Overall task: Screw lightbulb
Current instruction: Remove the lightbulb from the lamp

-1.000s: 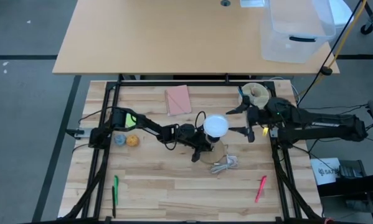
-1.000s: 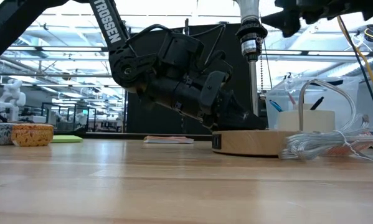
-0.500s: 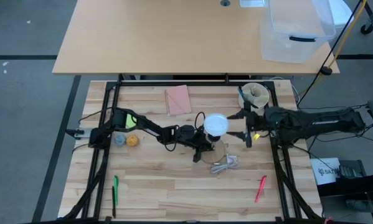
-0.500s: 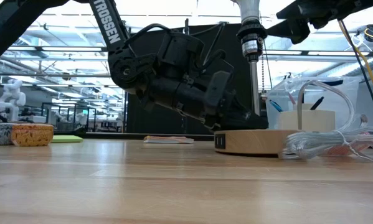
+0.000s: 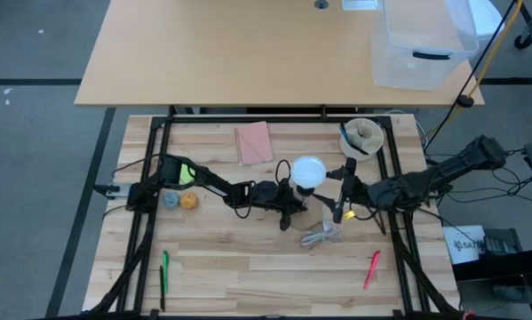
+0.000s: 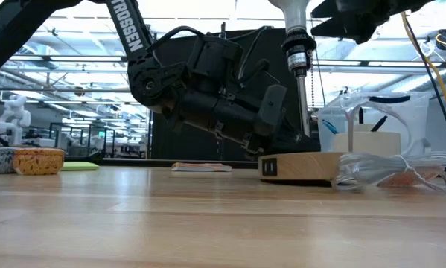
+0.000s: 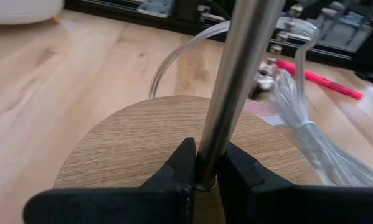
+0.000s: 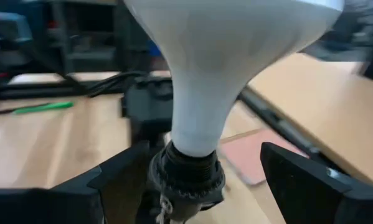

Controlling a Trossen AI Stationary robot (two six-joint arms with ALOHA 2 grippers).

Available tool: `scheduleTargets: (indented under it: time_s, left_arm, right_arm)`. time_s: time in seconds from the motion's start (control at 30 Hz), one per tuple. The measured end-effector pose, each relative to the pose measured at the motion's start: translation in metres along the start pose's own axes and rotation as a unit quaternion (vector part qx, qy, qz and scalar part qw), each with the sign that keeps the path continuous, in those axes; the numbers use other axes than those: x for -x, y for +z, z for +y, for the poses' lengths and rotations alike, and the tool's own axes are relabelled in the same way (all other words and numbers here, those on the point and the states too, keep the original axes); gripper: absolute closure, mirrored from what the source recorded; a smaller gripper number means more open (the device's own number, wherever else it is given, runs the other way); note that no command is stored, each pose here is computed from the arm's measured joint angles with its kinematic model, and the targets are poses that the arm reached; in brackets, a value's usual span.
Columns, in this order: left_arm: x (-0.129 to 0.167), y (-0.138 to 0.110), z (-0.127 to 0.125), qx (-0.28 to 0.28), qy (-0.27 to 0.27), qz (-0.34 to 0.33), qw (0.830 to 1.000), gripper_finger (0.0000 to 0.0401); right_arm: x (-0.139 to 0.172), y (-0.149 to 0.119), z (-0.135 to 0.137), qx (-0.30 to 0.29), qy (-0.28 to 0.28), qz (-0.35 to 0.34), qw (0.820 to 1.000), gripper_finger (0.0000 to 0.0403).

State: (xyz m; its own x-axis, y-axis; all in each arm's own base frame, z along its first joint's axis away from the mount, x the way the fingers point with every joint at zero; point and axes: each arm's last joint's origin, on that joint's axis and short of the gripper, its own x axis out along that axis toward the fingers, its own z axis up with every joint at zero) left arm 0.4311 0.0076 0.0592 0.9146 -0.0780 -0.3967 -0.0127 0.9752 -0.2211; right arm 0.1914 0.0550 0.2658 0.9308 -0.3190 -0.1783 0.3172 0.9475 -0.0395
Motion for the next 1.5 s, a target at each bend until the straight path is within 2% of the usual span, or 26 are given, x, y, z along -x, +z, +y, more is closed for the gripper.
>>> scheduleTargets:
  time_s: [0.07, 0.2, 0.4, 0.53, 0.63, 0.93, 1.17, 1.5]
  left_arm:
    - [0.000, 0.000, 0.001, 0.002, 0.012, -0.003, 1.000, 0.0361]
    - [0.000, 0.000, 0.002, 0.003, 0.021, -0.004, 1.000, 0.0361]
    - [0.000, 0.000, 0.002, 0.006, 0.027, -0.006, 1.000, 0.0361]
    - [0.000, 0.000, 0.002, 0.006, 0.028, -0.006, 1.000, 0.0361]
    - [0.000, 0.000, 0.002, 0.006, 0.028, -0.007, 1.000, 0.0361]
    - [0.000, 0.000, 0.002, 0.001, 0.035, -0.007, 0.999, 0.0361]
    - [0.000, 0.000, 0.003, -0.003, 0.033, -0.006, 0.999, 0.0361]
    - [0.000, -0.001, 0.002, -0.017, 0.010, 0.000, 1.000, 0.0361]
  right_arm:
    - [-0.004, -0.002, 0.007, -0.004, -0.026, -0.009, 1.000, 0.0105]
    - [-0.014, -0.004, 0.024, -0.015, -0.043, -0.038, 0.998, 0.0105]
    - [-0.031, -0.012, 0.036, -0.035, -0.135, -0.069, 0.988, 0.0106]
    - [-0.039, -0.014, 0.042, -0.045, -0.149, -0.089, 0.984, 0.0108]
    - [-0.043, -0.017, 0.045, -0.048, -0.165, -0.095, 0.981, 0.0129]
    - [-0.045, -0.018, 0.045, -0.053, -0.169, -0.099, 0.979, 0.0267]
    - [-0.045, -0.017, 0.046, -0.037, -0.164, -0.098, 0.981, 0.0270]
    - [-0.039, -0.013, 0.040, -0.005, -0.116, -0.079, 0.990, 0.0270]
